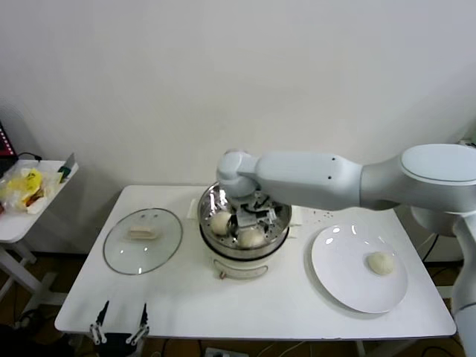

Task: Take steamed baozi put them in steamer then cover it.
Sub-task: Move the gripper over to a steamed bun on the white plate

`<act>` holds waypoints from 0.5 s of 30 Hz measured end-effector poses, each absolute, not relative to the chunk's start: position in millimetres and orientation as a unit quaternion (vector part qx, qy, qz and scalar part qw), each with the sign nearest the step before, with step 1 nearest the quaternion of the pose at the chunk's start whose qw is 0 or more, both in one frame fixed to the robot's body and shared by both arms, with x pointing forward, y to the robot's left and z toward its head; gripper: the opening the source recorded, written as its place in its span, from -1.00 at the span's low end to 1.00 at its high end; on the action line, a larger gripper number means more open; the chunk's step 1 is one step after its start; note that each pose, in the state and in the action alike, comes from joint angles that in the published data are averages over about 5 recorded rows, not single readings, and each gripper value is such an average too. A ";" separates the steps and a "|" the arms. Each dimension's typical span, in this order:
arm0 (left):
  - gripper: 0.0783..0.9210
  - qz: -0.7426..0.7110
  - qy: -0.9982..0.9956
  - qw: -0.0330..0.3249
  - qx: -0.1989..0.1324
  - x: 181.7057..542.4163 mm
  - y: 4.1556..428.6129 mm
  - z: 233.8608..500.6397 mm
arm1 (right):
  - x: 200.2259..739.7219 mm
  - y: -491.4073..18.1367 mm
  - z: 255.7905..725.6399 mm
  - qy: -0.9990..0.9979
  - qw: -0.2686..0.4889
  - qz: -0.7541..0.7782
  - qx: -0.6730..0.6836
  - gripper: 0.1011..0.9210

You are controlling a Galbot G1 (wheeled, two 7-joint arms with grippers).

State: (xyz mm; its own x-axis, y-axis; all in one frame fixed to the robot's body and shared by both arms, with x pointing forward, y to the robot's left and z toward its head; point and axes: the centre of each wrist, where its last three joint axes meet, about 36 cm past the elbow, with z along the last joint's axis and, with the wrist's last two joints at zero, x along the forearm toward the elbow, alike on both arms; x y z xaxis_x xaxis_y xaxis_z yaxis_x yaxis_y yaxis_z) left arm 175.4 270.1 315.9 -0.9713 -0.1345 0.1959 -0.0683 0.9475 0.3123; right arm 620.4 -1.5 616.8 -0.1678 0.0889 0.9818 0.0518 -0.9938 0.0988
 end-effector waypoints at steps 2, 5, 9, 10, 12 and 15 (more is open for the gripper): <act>0.77 -0.154 -0.981 0.107 0.051 175.6 270.3 316.0 | 626.0 -10.3 629.0 0.037 0.017 0.768 0.639 0.76; 0.77 -0.155 -0.981 0.106 0.049 176.0 270.4 316.2 | 635.3 -30.3 648.4 0.001 0.031 0.777 0.629 0.76; 0.77 -0.156 -0.981 0.104 0.046 176.9 270.0 316.5 | 646.9 -71.9 673.5 -0.077 0.060 0.781 0.616 0.76; 0.77 -0.157 -0.981 0.103 0.045 177.2 269.8 316.7 | 649.0 -84.4 678.6 -0.101 0.071 0.780 0.613 0.76; 0.77 -0.157 -0.981 0.102 0.043 178.3 269.4 317.1 | 651.6 -110.6 686.3 -0.153 0.095 0.775 0.605 0.76; 0.77 -0.157 -0.982 0.099 0.042 180.1 268.6 317.8 | 652.4 -152.8 691.0 -0.237 0.140 0.759 0.591 0.76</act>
